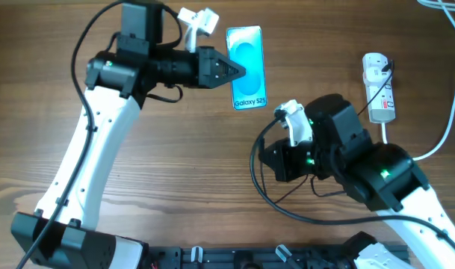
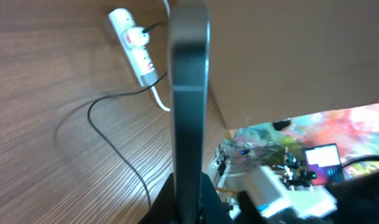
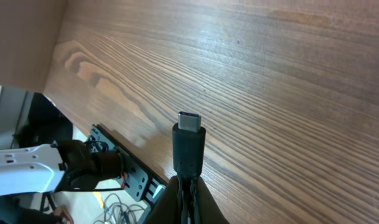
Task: Plug charger to phone and switch on socket
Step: 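Raise the plug with the right gripper under the phone's bottom port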
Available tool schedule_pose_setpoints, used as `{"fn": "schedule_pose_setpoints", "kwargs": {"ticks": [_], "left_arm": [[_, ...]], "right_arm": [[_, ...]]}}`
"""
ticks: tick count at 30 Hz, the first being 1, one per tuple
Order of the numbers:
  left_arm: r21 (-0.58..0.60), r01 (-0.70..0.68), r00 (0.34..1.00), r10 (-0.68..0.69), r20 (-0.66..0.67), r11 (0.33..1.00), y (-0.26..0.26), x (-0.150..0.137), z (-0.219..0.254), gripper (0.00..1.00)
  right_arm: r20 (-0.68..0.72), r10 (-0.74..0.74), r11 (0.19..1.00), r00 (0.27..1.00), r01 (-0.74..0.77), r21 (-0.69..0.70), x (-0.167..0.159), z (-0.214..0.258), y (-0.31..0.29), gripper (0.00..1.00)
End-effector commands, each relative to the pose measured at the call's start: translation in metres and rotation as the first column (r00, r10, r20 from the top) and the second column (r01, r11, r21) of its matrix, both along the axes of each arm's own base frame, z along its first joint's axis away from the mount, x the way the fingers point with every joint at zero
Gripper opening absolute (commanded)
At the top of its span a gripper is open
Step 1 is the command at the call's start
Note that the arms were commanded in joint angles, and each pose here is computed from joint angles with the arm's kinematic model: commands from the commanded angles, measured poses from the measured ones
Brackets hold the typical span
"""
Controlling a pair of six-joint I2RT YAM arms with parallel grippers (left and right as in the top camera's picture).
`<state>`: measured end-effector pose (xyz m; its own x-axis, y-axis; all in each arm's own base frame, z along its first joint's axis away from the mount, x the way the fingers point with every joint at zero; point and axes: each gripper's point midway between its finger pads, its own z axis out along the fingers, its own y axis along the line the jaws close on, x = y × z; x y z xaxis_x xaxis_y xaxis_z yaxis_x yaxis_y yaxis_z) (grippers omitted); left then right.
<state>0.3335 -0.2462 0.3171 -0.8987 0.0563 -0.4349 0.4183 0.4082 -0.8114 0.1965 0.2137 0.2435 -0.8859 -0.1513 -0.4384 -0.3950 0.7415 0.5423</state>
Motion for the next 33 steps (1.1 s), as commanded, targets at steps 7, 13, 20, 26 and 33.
{"fn": "schedule_pose_setpoints", "kwargs": {"ticks": [7,13,20,26,33], "left_arm": [[0.077,-0.053,0.998,0.051,0.021,0.996,-0.015,-0.004,0.0,0.04],[0.058,-0.049,0.998,0.052,-0.047,0.997,-0.02,-0.011,0.001,0.04],[-0.007,0.044,0.998,-0.045,-0.037,0.999,-0.026,-0.024,0.011,0.04],[0.004,0.095,0.995,-0.095,0.024,0.996,-0.034,-0.031,0.011,0.04],[0.038,0.075,0.996,-0.077,0.053,0.996,-0.034,-0.027,0.006,0.04]], "right_arm": [[0.074,-0.023,1.0,0.997,0.023,0.003,0.002,0.014,-0.001,0.05],[0.107,-0.079,0.996,0.991,0.083,-0.033,0.011,0.013,-0.006,0.05],[0.108,-0.085,0.996,0.99,0.088,-0.024,0.015,0.014,-0.004,0.04],[0.086,-0.101,0.994,0.991,0.103,-0.025,0.019,0.009,-0.001,0.04],[0.089,-0.101,0.994,0.991,0.103,-0.022,0.019,0.01,0.0,0.04]]}}
